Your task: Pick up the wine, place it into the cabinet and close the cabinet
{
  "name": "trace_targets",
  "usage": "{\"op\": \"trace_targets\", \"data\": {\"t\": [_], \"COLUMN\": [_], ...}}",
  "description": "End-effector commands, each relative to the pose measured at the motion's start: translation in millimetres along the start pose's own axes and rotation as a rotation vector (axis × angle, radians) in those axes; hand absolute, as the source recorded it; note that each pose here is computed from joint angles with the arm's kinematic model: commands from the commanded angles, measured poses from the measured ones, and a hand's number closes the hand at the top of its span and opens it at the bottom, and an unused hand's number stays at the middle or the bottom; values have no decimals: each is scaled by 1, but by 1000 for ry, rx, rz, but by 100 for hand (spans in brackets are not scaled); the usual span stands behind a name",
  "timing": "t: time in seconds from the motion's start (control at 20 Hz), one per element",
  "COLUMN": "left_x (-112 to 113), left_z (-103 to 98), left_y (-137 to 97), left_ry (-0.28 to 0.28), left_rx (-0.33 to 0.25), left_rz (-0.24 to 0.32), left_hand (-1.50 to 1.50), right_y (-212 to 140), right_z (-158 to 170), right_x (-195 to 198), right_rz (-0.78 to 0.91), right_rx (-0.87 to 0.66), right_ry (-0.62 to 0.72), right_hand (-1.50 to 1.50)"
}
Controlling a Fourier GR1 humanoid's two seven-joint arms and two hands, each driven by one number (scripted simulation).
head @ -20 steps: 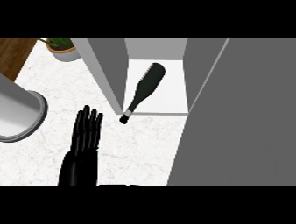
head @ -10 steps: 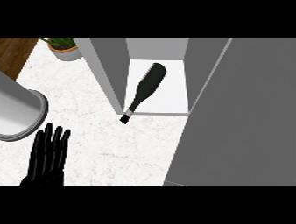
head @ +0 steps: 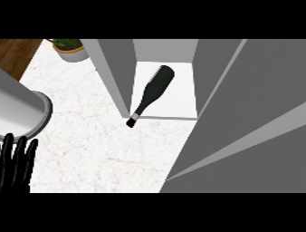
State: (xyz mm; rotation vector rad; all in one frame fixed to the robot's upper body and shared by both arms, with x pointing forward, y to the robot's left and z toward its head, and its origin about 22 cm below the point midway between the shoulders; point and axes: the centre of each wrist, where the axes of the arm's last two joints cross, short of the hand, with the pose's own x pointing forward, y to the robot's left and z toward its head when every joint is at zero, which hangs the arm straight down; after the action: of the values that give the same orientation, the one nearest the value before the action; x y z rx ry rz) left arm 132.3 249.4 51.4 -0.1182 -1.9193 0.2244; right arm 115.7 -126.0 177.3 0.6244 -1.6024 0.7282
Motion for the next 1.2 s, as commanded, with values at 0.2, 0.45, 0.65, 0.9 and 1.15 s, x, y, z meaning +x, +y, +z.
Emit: {"op": "trace_targets", "data": {"t": [0.2,0.45,0.65,0.9,1.15], "left_x": [26,33,41,36,59], "left_z": [-6,-9,-15,-11,-24], "left_y": [34,55,68,86,89], "left_ry": [-2,-10,-23,-7,-30], "left_rx": [-26,-55,-83,-76,-98], "left_rz": [6,23,31,28,41], "left_hand": [-150,-150,-150,-150,-150], "right_y": [40,32,29,12,-8], "right_z": [-46,-83,-119,-176,-225], "right_x": [13,22,31,56,71], "right_rz": [-38,-14,-1,21,26], "right_rx": [78,44,16,-4,-21], "right_ry": [-103,-110,-80,-54,-31], "right_hand": [150,150,150,150,150]}}
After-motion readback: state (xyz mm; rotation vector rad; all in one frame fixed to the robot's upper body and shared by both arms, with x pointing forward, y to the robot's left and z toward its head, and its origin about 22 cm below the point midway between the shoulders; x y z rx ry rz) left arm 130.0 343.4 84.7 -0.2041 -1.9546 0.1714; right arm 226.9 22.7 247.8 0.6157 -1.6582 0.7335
